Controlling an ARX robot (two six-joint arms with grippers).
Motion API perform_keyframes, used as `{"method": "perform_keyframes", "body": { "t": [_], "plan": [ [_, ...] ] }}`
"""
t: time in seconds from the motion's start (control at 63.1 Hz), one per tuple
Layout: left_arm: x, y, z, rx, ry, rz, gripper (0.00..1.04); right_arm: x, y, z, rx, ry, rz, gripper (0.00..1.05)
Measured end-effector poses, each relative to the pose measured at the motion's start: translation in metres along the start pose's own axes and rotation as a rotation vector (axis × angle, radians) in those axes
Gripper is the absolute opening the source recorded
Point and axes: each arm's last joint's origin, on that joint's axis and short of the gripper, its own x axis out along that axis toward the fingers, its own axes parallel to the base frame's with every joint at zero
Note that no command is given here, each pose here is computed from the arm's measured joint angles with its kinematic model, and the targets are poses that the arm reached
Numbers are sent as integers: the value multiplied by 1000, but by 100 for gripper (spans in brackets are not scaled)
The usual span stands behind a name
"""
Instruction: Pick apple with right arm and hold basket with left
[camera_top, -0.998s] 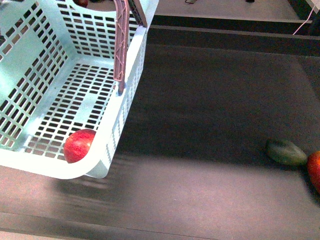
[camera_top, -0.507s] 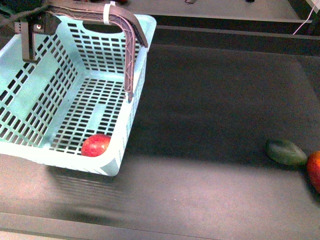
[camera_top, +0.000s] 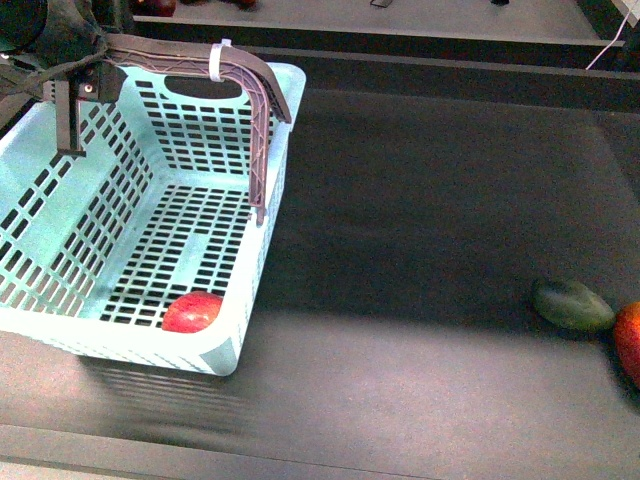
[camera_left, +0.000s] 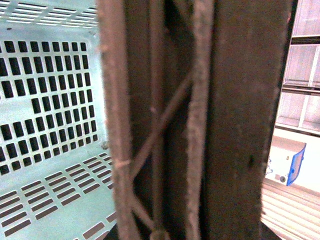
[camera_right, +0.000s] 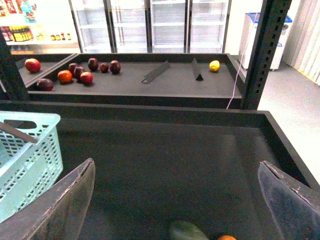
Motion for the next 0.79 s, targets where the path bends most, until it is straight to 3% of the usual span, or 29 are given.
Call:
{"method": "perform_keyframes", "body": {
  "t": [0.063,0.143,0.555,0.697,0.792],
  "plan": [
    [-1,2,-1,-5,2,4,15,0,0,0,0,0,0,96],
    [-5,2,0,-14,13,12,25,0,0,0,0,0,0,96],
    [-76,-11,12,-4,-11,-18,99,0,0,0,0,0,0,96],
    [-114,-14,18,67,-54,-16,98,0,0,0,0,0,0,96],
    [-115,-13,18,133,-47,-39,96,0,0,0,0,0,0,96]
  ]
}}
